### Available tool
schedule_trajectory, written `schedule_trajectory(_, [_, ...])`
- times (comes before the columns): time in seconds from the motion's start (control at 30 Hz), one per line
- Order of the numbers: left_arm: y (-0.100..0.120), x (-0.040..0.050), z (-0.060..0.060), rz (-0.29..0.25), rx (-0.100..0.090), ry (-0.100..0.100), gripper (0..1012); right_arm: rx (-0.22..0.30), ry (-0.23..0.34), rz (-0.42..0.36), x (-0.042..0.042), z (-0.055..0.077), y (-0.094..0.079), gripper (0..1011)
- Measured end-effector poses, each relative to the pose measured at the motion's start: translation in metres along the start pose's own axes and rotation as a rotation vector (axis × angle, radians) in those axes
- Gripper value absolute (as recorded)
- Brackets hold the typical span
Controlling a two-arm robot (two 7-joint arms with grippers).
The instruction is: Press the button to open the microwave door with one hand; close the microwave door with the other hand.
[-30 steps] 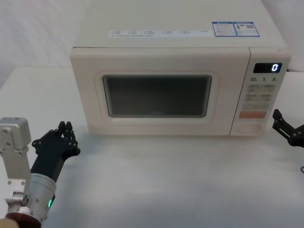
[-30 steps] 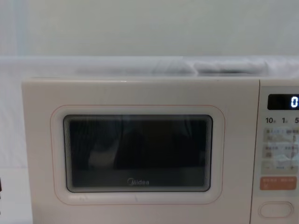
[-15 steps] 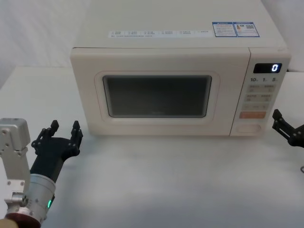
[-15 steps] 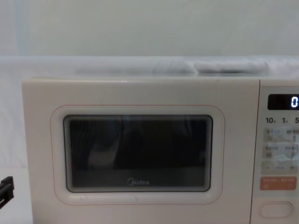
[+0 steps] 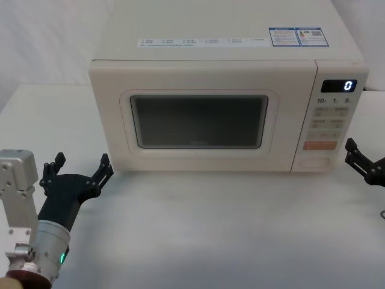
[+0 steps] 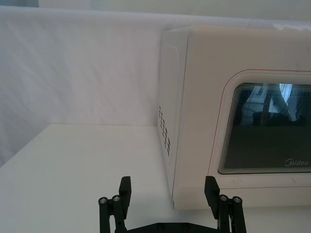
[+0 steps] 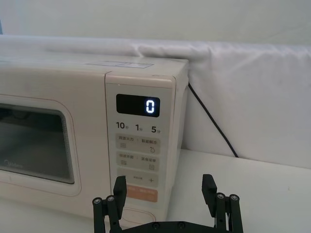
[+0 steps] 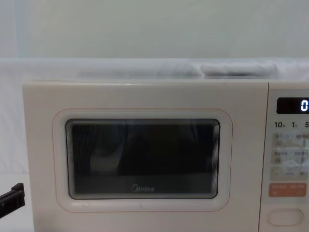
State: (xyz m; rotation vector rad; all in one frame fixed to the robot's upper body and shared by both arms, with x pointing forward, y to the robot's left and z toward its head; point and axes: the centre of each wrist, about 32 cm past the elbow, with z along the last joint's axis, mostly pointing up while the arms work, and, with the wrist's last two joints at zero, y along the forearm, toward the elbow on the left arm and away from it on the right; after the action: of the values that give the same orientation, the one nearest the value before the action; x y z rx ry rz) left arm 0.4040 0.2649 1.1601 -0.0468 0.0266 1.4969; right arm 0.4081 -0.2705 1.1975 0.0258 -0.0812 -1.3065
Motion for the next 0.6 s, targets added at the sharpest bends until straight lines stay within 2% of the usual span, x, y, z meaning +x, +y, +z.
schedule_trajectory(0.6, [0.0, 0.0, 0.0, 0.0, 0.0, 0.0, 1001, 0.0, 0.0, 0.0, 0.0, 0.0, 0.0, 1002])
